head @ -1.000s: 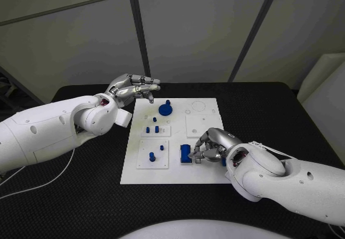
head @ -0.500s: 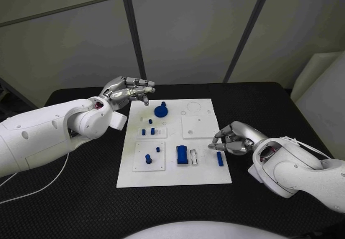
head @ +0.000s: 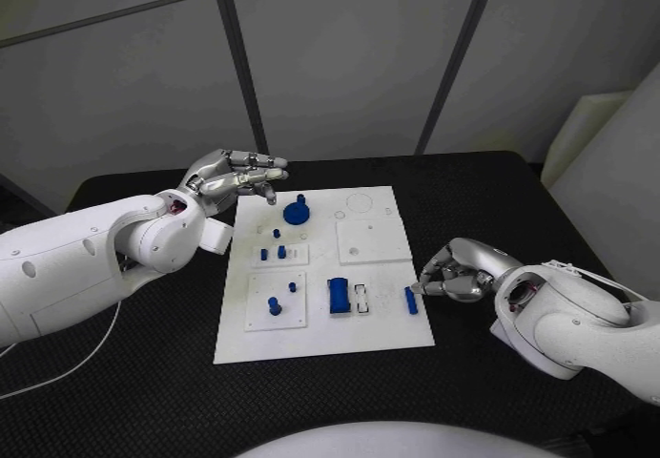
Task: Assemble the parts on the task board
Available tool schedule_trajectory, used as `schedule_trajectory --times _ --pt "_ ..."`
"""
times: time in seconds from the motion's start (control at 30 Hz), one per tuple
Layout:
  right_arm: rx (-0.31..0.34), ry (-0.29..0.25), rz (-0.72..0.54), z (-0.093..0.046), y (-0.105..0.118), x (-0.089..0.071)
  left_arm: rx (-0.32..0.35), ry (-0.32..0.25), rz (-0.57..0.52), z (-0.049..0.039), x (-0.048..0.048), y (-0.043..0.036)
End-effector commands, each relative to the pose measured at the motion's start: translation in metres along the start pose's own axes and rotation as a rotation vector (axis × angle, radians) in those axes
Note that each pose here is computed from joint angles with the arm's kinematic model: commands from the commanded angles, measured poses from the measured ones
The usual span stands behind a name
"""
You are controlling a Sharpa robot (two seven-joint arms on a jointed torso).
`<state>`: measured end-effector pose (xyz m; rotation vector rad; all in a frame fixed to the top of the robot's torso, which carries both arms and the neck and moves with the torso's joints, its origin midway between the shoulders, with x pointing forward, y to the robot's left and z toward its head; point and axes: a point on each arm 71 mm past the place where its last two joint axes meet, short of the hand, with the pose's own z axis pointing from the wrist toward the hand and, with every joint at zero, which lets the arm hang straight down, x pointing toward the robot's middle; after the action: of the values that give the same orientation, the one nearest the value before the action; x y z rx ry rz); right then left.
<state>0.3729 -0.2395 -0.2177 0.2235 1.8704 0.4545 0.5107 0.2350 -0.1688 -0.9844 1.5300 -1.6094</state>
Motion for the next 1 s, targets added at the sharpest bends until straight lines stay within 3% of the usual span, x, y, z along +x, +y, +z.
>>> schedule_trajectory --times 0.03,0.67,1.0 --pt "0.021 0.021 -0.089 -0.001 0.0 0.008 0.007 0.011 -0.009 -0.0001 0.0011 -0.001" --pt "0.051 0.051 -0.142 0.007 0.006 0.027 0.004 0.009 -0.009 -0.0007 -0.0004 -0.0001" --pt "0.058 0.052 -0.24 0.013 0.009 0.033 0.003 0.008 -0.008 -0.0009 -0.0011 0.0"
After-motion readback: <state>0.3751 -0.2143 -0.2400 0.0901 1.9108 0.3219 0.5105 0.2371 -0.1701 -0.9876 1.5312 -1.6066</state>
